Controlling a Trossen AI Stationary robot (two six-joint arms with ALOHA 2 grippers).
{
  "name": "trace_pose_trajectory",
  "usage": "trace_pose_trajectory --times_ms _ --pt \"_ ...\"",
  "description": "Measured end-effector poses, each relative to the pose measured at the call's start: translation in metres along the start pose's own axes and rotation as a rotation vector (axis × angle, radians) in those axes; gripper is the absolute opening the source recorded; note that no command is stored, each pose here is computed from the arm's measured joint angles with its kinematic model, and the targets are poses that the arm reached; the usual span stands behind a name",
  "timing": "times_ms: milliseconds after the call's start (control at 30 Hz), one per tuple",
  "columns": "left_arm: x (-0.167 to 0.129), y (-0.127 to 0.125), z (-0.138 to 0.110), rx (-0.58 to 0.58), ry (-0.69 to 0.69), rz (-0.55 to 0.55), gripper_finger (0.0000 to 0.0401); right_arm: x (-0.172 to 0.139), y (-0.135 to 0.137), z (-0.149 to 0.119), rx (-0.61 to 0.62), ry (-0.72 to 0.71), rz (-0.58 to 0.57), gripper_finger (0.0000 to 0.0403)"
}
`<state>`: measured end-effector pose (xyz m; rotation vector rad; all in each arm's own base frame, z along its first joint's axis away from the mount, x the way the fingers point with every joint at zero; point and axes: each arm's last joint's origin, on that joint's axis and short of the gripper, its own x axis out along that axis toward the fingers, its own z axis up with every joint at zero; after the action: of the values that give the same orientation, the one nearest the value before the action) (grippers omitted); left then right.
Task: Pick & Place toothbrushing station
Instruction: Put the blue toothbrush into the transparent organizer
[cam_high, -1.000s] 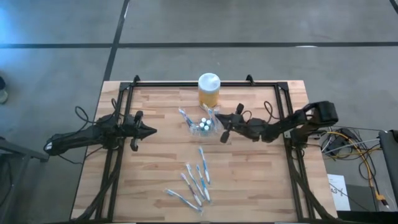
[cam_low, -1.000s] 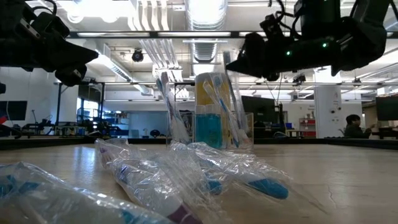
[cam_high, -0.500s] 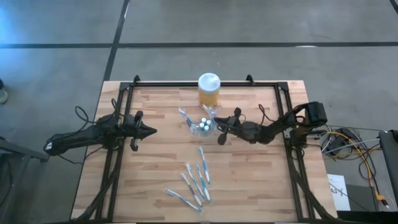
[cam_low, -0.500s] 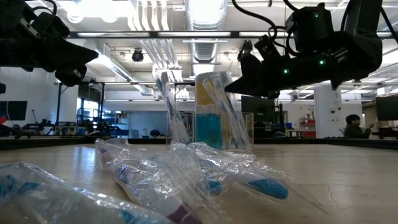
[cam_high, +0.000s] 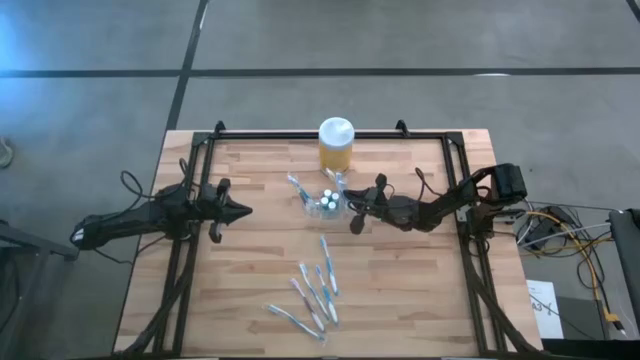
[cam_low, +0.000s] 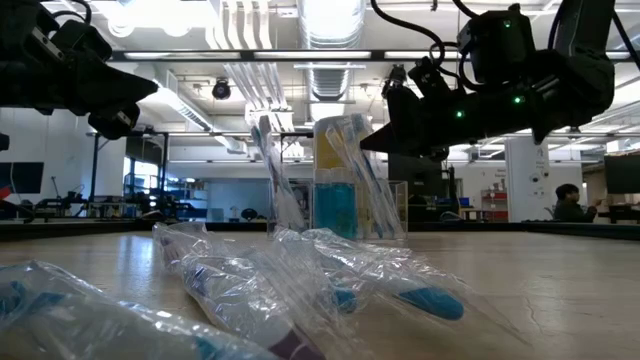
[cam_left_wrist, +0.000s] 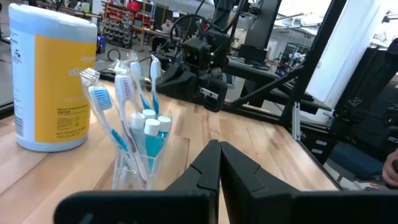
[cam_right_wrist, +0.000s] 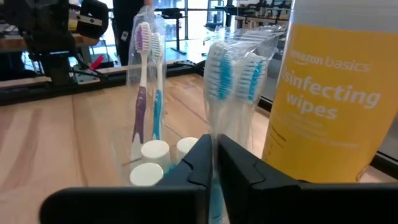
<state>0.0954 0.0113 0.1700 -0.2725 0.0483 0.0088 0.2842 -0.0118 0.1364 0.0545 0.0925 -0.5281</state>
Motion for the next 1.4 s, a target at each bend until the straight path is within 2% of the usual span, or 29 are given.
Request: trace_pose_trajectory --times_ms 333,500,633,767,967,1133,1267,1400 --pt "0.0 0.0 -0.001 -0.015 0.007 -0.003 0.001 -0.007 -0.002 0.023 0.059 -0.075 0.012 0.0154" --pt "0.0 -0.001 -0.001 -0.016 0.016 -0.027 0.001 -0.021 0.001 0.042 0.075 -0.066 0.045 0.0188" --pt "0.0 -0.001 -0.001 -0.012 0.017 -0.029 0.001 -0.035 0.019 0.066 0.037 0.001 0.118 0.019" --pt "0.0 -0.001 -0.001 0.014 0.017 -0.033 0.001 -0.048 0.046 0.091 -0.004 0.18 0.187 0.0181" --pt "0.0 -0.001 -0.001 0.052 0.014 -0.038 0.001 -0.062 0.083 0.114 -0.021 0.451 0.154 0.0167" --pt "0.0 -0.002 0.0 0.058 0.01 -0.05 0.001 -0.058 0.112 0.111 -0.018 0.544 0.143 0.0155" --pt "-0.001 -0.002 0.001 0.066 0.006 -0.055 0.001 -0.046 0.133 0.098 -0.045 0.604 0.169 0.0145" --pt "-0.001 -0.002 0.002 0.097 0.006 -0.06 0.001 -0.044 0.15 0.09 -0.144 0.605 0.212 0.013"
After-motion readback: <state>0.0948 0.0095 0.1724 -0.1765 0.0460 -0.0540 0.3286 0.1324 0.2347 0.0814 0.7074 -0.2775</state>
